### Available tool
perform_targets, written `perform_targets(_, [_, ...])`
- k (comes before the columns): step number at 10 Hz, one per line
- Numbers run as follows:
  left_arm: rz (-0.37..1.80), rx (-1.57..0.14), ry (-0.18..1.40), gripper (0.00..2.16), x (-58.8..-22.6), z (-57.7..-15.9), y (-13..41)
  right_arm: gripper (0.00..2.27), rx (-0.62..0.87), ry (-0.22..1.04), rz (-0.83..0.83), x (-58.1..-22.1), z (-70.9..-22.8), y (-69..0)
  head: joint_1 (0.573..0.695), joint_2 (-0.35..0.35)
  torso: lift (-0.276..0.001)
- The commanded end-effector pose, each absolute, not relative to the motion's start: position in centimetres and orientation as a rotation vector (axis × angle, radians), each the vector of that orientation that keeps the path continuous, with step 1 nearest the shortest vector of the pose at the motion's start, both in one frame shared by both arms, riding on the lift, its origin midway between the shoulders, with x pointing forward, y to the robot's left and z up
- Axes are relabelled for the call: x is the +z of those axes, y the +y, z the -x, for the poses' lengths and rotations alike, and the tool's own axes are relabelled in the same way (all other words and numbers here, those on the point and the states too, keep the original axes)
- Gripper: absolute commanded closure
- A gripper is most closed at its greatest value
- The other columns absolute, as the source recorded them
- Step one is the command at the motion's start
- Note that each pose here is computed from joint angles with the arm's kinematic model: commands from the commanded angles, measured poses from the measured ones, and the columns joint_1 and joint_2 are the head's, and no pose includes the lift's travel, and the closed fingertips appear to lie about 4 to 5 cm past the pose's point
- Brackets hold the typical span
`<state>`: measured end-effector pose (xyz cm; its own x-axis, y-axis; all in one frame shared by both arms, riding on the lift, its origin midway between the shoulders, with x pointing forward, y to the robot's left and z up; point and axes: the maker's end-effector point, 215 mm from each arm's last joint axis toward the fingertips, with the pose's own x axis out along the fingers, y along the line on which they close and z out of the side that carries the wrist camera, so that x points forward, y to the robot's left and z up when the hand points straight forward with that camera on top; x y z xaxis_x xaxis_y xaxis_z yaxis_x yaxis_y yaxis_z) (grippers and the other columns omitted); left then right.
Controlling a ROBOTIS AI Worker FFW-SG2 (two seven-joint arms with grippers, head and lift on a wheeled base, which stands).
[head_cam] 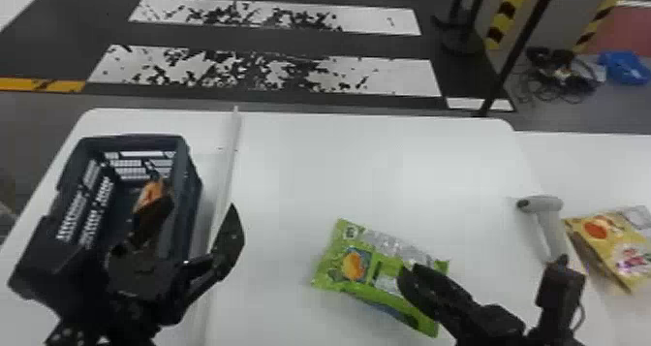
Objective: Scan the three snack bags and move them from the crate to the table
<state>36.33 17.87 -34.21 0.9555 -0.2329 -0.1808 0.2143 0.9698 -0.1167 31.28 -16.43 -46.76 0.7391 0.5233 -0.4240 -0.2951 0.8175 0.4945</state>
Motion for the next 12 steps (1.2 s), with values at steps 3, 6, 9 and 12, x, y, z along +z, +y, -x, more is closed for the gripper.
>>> perform_targets(3, [0.09,-0.212,0.192,0.04,-34.5,-35.8,18.8,2.17,0.596,0.726,-0.446,-49.0,-26.6,-9.5,0.695,0.107,-0.062])
perform_targets(6, [0.092,-0.238,0.179,0.04,-33.7,-35.8,18.3,2.17,0.606,0.756,-0.37,-52.8,-26.4,-5.2,0.695,0.2,-0.062])
perform_targets(9, [0.092,-0.26,0.176,0.04,-33.5,-35.8,18.0,2.17,0.503,0.755,-0.239,-56.3,-31.1,-5.2,0.695,0.229,-0.062])
perform_targets(12, [0.097,-0.277,0.179,0.04,-33.6,-35.6,17.5,2.16,0.358,0.772,-0.135,-57.7,-35.9,-8.9,0.695,0.182,-0.062])
